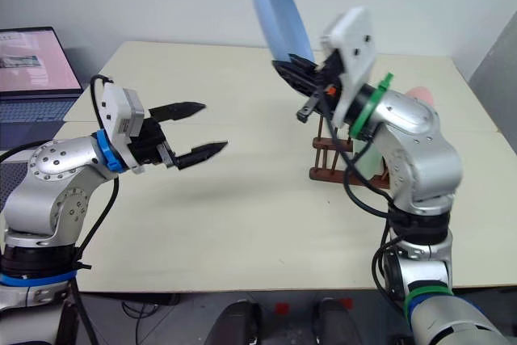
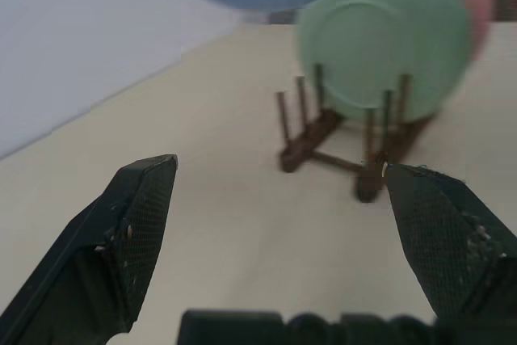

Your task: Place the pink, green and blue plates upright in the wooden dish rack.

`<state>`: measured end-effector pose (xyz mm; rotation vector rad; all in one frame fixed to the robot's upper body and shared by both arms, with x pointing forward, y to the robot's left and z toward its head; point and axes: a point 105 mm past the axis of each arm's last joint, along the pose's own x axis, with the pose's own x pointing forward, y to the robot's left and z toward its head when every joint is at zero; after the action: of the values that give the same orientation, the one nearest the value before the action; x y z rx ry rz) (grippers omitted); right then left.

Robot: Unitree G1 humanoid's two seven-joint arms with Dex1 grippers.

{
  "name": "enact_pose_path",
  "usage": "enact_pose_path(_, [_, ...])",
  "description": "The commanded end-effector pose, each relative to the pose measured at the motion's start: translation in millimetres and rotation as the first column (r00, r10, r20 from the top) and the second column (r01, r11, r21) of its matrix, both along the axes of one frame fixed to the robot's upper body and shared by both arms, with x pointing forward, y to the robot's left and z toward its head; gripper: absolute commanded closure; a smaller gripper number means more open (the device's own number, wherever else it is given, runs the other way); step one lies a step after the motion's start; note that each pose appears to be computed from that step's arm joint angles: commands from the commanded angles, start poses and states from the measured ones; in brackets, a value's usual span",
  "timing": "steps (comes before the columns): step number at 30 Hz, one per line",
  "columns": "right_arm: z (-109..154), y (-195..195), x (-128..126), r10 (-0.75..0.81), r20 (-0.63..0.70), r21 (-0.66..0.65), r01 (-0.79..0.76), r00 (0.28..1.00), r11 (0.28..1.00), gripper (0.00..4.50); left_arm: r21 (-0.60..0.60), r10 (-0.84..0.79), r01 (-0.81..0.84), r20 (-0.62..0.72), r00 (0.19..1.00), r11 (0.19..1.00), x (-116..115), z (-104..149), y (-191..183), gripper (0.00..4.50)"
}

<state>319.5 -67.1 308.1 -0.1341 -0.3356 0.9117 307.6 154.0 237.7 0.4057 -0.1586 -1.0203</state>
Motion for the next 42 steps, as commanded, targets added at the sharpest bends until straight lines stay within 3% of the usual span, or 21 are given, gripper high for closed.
enact_pose_path(1, [2.8,-15.3,-12.9,-0.002,-0.074,0.108,0.010,0.997,0.994,4.50,0.066,-0.175,0.178,-0.051,0.983,0.982,-25.4,0.1,-16.3,0.03])
enact_pose_path(12, [-28.1,-39.3,2.1,0.038,-0.356,0.334,0.089,0.934,0.938,4.50,0.084,-0.331,0.334,-0.049,0.942,0.939,-32.0,17.6,-39.0,0.03])
enact_pose_path(29, [-48.3,-37.0,8.8,0.013,-0.478,0.344,0.173,0.878,0.923,4.50,0.100,-0.337,0.340,-0.044,0.940,0.935,-29.9,14.4,-42.9,0.03])
enact_pose_path(35, [-43.2,-40.0,14.4,-0.016,-0.492,0.358,0.218,0.871,0.908,4.50,0.097,-0.334,0.336,-0.037,0.942,0.937,-28.5,13.7,-44.5,0.03])
enact_pose_path(38, [-36.0,-40.7,13.4,-0.034,-0.470,0.349,0.221,0.882,0.911,3.71,0.095,-0.331,0.333,-0.034,0.943,0.938,-27.9,13.3,-45.1,0.00])
enact_pose_path(42, [-27.5,-38.6,10.3,-0.037,-0.437,0.336,0.202,0.899,0.920,2.30,0.094,-0.324,0.326,-0.031,0.945,0.941,-26.4,13.1,-44.6,0.00])
